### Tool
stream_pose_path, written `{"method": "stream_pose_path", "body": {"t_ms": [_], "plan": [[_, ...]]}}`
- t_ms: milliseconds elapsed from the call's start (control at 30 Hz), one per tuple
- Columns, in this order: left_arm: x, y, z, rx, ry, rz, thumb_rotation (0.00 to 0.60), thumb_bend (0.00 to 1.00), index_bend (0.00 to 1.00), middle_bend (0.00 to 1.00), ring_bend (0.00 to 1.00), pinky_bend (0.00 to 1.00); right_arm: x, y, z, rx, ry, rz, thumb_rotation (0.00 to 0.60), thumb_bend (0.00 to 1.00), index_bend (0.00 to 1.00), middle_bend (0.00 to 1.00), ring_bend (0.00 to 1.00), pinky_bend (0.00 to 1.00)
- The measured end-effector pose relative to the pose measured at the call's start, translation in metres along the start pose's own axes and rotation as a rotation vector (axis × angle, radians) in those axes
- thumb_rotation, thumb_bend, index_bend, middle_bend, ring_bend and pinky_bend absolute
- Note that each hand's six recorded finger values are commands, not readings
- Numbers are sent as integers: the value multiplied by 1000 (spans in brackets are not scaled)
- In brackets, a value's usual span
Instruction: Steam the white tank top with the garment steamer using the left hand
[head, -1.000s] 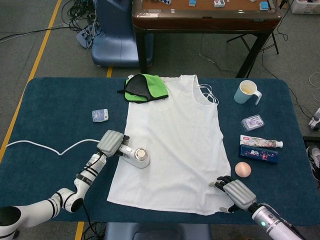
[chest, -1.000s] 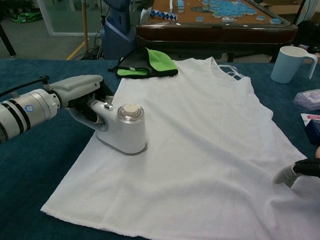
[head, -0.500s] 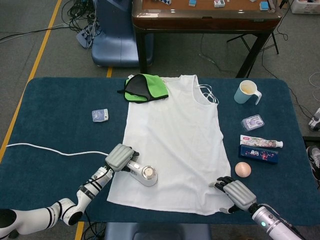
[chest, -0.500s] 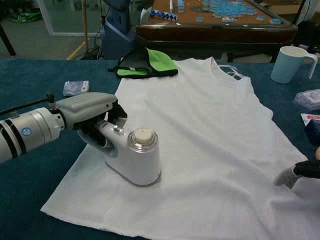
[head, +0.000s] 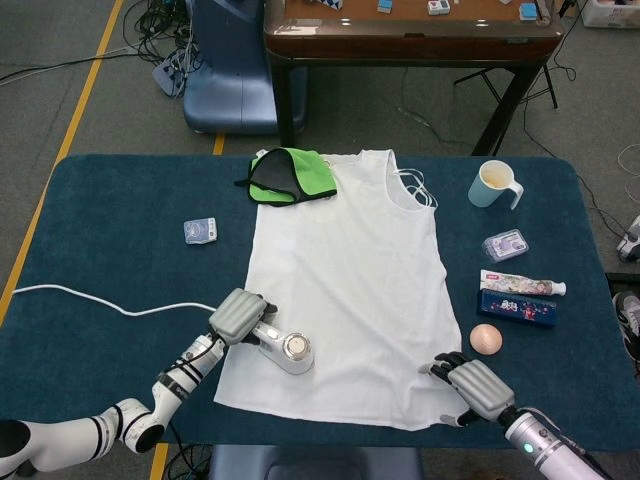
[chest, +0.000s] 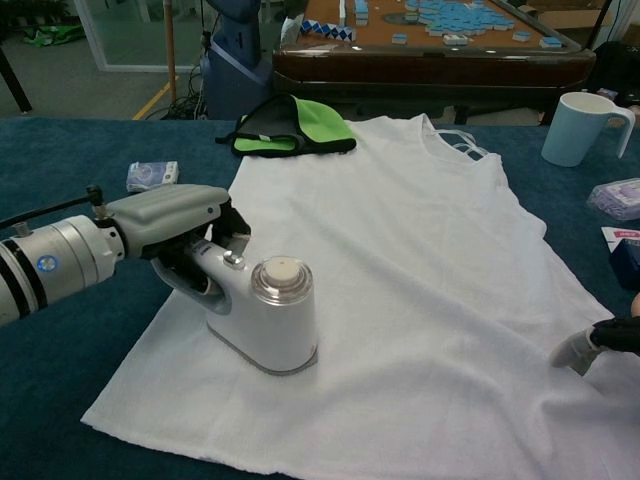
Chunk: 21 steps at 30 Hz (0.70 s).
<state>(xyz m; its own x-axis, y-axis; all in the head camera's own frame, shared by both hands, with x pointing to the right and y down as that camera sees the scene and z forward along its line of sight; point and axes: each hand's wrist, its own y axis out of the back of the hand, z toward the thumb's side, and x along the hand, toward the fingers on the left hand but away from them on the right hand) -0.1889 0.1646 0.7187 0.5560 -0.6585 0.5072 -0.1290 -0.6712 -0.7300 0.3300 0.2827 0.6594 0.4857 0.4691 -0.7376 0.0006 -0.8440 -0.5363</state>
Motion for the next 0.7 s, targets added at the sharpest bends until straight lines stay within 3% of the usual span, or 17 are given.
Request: {"method": "stream_pose_path", "body": {"t_ms": [467,700], "plan": [[-18,20,-52,30,111,35,600,199,773,687,562,589,-2,0,3,8,6,3,600,168,230,287,162,156],[-29,39,-64,-12,139,83,600,199,773,687,562,589,-2,5,5,11,7,-10,600,168,230,287,162,156]]}}
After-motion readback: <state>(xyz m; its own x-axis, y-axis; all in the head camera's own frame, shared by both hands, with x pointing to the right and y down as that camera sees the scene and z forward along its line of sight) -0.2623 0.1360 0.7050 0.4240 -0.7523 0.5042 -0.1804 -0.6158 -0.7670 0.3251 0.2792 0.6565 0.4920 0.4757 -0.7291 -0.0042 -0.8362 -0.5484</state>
